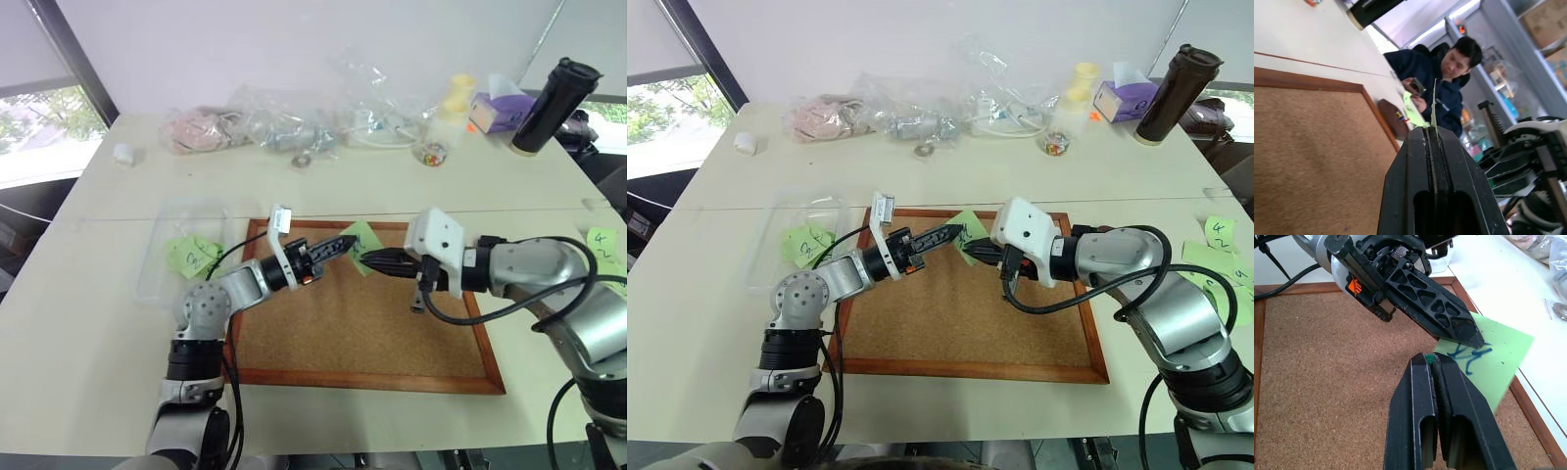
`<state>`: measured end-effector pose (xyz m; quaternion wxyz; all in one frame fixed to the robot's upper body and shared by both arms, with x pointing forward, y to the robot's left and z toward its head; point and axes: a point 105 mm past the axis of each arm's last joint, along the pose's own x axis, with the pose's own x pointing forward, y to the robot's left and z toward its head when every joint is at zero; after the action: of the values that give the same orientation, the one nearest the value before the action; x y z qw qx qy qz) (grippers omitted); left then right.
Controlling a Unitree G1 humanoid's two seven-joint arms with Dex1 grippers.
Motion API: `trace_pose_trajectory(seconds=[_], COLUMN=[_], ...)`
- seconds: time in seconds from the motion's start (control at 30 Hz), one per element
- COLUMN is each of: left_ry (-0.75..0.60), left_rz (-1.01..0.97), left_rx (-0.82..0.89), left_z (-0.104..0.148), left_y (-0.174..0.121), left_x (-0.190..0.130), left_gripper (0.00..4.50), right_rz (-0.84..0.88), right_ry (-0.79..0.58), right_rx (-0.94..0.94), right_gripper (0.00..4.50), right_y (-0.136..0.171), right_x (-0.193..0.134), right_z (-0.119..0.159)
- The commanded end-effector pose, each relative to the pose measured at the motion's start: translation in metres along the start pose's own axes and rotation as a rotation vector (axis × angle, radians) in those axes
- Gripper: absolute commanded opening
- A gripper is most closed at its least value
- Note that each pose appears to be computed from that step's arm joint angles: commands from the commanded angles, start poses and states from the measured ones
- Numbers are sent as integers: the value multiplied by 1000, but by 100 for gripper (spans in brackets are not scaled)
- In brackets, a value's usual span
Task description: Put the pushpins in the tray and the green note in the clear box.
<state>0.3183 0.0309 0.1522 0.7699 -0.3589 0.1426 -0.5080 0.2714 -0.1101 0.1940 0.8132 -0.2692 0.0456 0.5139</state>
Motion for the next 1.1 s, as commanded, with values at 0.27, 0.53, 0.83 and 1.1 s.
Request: trace_pose_trajectory(seconds=[0.27, 0.53, 0.83, 1.1], left_ry=[187, 271, 259, 260], left_rz=[25, 14, 33, 51], left_rx=[479, 567, 569, 572], left_z=[-11, -38, -38, -39], left_y=[-1, 1, 2, 4], left_x=[-19, -31, -33, -37], left_gripper=[2, 2, 2, 2], right_rz=[-352, -796, -854, -821], right_ry=[-89, 121, 229, 266], right_rx=[198, 423, 556, 596], right_gripper=[0, 0, 0, 0], right_y=[-72, -133, -129, -117], right_x=[-63, -138, -146, -140], right_z=[-7, -111, -170, -187])
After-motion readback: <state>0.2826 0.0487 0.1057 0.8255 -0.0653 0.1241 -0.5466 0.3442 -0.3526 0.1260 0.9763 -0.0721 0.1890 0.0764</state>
